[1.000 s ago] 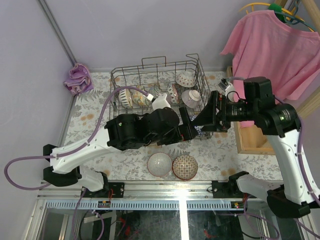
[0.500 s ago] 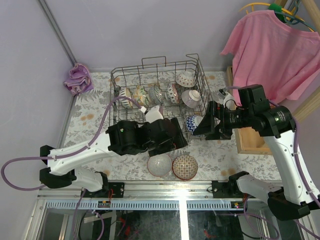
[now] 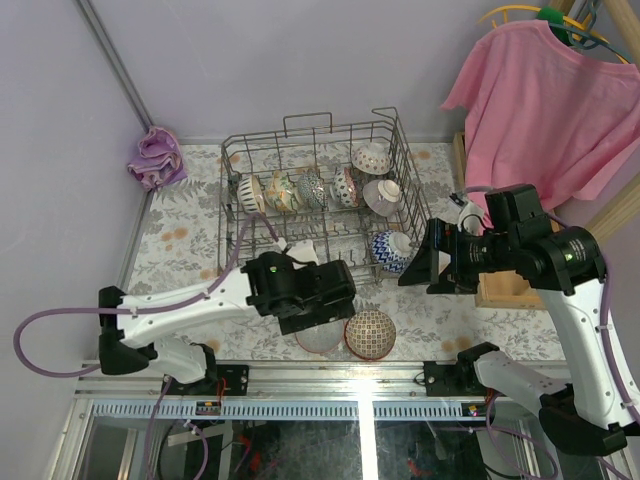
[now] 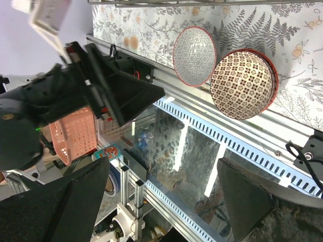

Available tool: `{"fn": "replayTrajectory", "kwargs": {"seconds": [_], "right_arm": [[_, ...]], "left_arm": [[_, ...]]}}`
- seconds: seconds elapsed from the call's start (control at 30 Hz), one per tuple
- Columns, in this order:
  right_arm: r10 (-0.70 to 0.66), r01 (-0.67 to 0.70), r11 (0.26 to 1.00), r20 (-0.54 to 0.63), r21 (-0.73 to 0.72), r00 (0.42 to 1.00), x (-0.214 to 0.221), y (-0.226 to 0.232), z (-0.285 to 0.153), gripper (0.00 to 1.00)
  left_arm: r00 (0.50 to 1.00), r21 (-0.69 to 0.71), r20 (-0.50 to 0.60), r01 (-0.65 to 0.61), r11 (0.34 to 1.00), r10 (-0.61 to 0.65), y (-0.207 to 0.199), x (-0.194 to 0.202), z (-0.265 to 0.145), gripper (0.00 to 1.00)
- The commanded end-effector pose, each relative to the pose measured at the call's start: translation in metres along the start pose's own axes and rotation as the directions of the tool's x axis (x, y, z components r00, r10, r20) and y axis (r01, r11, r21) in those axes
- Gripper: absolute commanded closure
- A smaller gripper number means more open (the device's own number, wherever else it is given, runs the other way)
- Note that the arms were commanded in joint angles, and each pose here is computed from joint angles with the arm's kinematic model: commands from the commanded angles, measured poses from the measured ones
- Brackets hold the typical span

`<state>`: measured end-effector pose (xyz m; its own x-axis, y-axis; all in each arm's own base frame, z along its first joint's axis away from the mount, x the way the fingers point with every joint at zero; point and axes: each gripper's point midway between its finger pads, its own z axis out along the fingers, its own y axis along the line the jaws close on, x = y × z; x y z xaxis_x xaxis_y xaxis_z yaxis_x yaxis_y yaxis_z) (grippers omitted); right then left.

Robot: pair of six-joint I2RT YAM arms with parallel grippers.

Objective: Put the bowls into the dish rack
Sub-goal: Pick up the bowl from the center of the board.

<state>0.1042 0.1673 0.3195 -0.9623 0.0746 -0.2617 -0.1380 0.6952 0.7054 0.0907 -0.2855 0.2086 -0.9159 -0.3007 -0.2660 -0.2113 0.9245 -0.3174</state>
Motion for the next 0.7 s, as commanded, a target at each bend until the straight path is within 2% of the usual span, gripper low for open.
{"fn": "replayTrajectory", "kwargs": {"seconds": [0.0,0.23,0.4,0.6,0.67], "right_arm": [[-0.032,0.032,1.000,0.005,0.002,0.999,0.005,0.002,-0.009,0.06],[-0.024,0.024,1.000,0.011,-0.001,1.000,0.011,0.002,-0.012,0.08],[-0.036,0.036,0.999,0.000,-0.005,0.999,0.015,0.001,-0.013,0.08],[-0.038,0.038,0.999,-0.049,-0.008,0.998,0.014,-0.004,-0.002,0.08],[-0.042,0.042,0.999,-0.069,-0.010,0.997,0.011,-0.006,0.003,0.08]], "left_arm": [[0.996,-0.172,-0.086,-0.047,0.984,0.033,0.040,0.023,0.023,0.00],[0.994,-0.191,-0.107,-0.030,0.981,0.009,0.055,0.036,0.043,0.01],[0.993,-0.133,-0.082,0.075,0.988,-0.086,0.062,0.038,0.047,0.12],[0.983,0.104,0.050,0.169,0.980,-0.175,0.023,-0.001,-0.012,0.07],[0.979,0.184,0.081,0.170,0.968,-0.187,0.007,-0.017,-0.038,0.00]]}}
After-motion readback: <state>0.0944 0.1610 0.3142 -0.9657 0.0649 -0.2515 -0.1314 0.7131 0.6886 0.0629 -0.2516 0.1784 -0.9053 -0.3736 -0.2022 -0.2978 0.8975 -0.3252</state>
